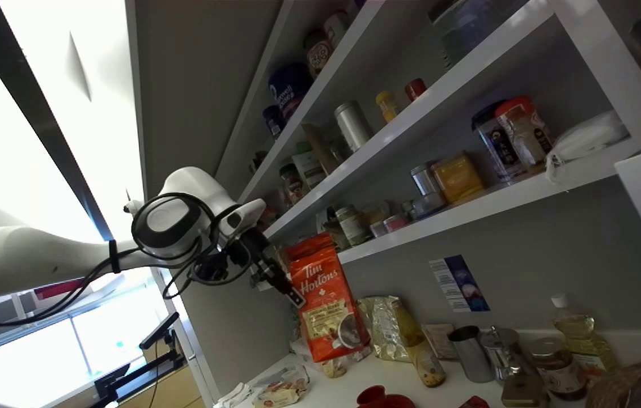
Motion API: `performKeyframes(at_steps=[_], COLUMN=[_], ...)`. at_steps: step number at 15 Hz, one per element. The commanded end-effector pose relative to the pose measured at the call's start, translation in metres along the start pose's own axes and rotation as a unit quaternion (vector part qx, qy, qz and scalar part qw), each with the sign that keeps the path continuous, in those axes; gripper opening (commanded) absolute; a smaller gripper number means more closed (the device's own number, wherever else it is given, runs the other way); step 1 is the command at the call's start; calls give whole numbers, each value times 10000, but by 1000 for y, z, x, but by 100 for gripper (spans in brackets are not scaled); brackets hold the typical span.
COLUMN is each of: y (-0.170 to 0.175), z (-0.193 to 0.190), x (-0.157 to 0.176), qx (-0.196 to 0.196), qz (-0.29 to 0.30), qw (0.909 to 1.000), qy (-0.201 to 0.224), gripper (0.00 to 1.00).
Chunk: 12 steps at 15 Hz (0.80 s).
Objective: Put the orange packet on the shelf
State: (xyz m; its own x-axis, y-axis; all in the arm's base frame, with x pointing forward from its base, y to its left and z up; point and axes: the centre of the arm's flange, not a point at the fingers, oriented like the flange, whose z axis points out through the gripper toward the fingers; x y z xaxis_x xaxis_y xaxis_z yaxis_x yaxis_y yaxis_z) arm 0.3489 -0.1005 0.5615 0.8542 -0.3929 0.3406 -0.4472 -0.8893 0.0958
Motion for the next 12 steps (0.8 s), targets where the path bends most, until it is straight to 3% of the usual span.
performKeyframes(at_steps=[1,5,12], y=[24,42,46], z=[-6,-13,-21], x=[60,109,182], qx=[-19,-54,-59], qz=[-79,-110,-131], qw=[9990,9964,9940], qy=[433,840,1083], gripper=[1,1,1])
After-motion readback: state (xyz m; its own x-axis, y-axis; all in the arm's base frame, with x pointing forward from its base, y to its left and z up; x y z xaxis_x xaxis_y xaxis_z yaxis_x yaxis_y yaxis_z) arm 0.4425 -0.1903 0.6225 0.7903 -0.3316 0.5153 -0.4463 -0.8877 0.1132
